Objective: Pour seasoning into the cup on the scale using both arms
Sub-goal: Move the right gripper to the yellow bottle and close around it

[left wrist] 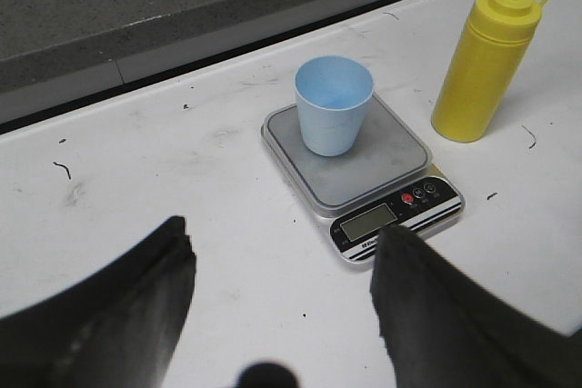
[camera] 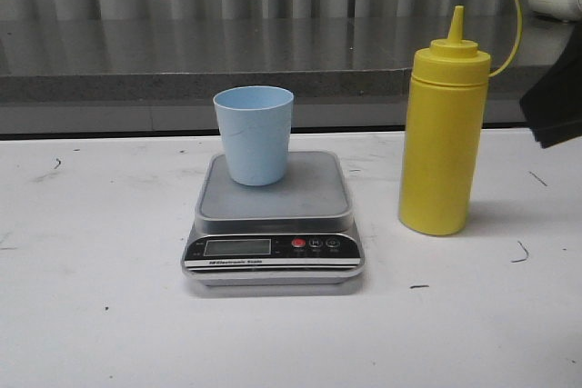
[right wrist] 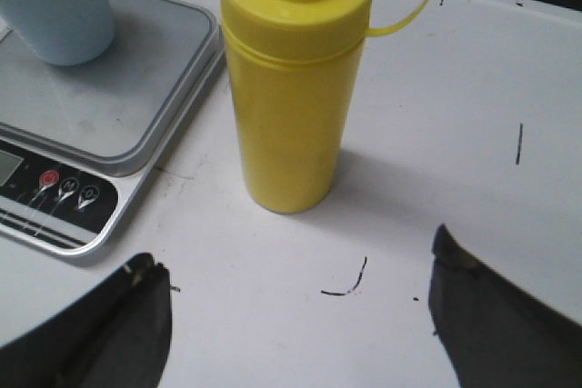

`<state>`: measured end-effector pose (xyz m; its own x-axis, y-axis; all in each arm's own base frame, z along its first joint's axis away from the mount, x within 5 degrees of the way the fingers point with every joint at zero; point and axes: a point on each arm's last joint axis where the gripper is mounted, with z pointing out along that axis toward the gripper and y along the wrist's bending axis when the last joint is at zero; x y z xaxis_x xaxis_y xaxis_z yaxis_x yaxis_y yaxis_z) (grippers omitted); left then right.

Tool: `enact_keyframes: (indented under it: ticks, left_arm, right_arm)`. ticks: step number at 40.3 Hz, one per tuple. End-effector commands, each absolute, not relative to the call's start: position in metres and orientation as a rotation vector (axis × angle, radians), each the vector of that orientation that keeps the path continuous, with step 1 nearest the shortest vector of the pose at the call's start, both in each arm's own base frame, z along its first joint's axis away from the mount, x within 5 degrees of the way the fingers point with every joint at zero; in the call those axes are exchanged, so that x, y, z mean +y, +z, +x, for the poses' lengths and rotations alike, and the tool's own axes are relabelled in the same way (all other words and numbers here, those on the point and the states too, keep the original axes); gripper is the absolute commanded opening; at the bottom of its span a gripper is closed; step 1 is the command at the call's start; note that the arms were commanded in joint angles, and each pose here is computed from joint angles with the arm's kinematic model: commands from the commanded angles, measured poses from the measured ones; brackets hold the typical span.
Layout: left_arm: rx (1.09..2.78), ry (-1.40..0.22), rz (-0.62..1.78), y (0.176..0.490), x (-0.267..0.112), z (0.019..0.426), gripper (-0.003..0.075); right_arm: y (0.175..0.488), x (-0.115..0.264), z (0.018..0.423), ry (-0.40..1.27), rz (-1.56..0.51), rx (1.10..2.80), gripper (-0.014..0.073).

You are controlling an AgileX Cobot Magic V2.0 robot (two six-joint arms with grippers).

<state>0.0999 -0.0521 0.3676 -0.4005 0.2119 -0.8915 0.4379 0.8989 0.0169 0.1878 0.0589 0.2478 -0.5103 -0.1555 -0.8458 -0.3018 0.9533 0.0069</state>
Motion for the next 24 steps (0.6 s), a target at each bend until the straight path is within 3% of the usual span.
enact_keyframes:
  ticks: [1, 12, 24]
  left_arm:
    - [1.897, -0.306, 0.458, 0.382, -0.054, 0.1, 0.0421]
    - [1.897, -0.306, 0.458, 0.382, -0.054, 0.1, 0.0421]
    - [1.897, -0.306, 0.458, 0.382, -0.054, 0.1, 0.0421]
  right_arm:
    - [0.25, 0.061, 0.199, 0.208, -0.254, 1.941, 0.0598]
    - [0.219, 0.065, 0.221, 0.228, -0.174, 1.884, 0.0598]
    - [0.191, 0.078, 0.244, 0.278, -0.218, 1.8, 0.0598]
